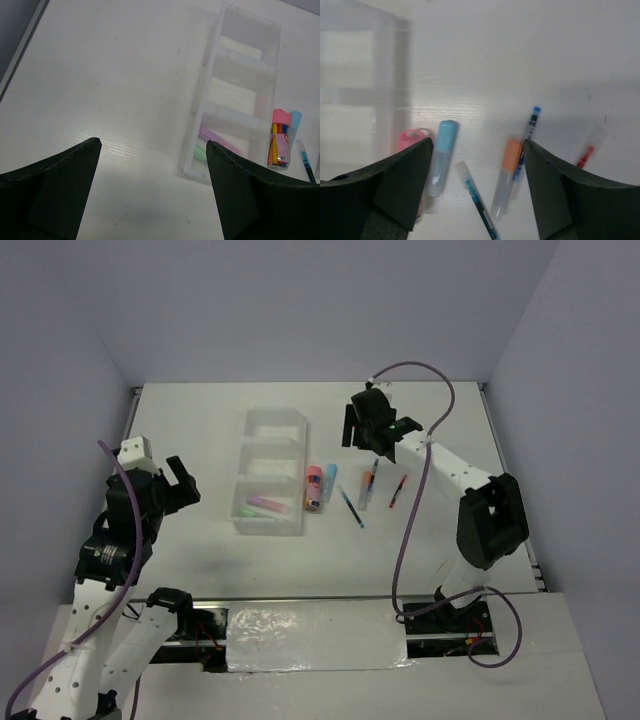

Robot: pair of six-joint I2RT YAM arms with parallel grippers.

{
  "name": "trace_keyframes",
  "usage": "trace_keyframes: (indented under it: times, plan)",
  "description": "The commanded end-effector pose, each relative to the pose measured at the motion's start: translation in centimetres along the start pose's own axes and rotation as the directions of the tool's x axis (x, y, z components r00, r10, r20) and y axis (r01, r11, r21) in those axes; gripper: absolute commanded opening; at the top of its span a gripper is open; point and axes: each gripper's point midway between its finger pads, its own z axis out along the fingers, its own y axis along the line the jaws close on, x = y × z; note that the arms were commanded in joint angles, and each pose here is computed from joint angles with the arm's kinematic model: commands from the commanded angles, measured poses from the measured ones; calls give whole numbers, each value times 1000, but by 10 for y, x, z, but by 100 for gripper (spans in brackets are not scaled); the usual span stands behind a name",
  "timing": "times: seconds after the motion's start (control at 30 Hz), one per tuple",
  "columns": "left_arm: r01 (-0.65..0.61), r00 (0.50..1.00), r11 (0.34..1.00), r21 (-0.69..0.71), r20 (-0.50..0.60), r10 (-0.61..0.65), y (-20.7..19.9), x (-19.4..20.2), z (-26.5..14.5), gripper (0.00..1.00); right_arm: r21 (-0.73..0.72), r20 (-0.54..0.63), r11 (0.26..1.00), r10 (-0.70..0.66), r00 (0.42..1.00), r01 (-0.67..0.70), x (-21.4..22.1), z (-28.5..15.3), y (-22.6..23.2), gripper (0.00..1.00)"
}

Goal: Sort the stationery into containers
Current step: Pick up the pen from the center of the board.

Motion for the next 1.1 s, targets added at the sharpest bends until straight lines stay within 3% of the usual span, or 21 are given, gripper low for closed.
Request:
trace_keyframes:
  times: [0.0,0.1,0.63,0.73,1.07]
  plan:
    - [4,1000,1000,19,28,-5,-5,-8,1,99,157,-109,983,114,987,-96,54,20,-22,77]
    - [6,999,1000,27,36,-6,-5,-9,0,99,201,-149,975,128,980,-97,70,37,-33,65]
    - [-8,1000,999,52,13,8,-11,-5,3,99,238,-222,962,192,956,-138,126,48,-48,60]
    - [-10,1000,999,53,13,9,-11,-5,4,99,223,-229,962,207,951,-155,134,48,-46,55]
    - [-10,1000,998,55,12,9,-11,-5,3,99,246,-228,961,187,956,-129,130,50,-46,51]
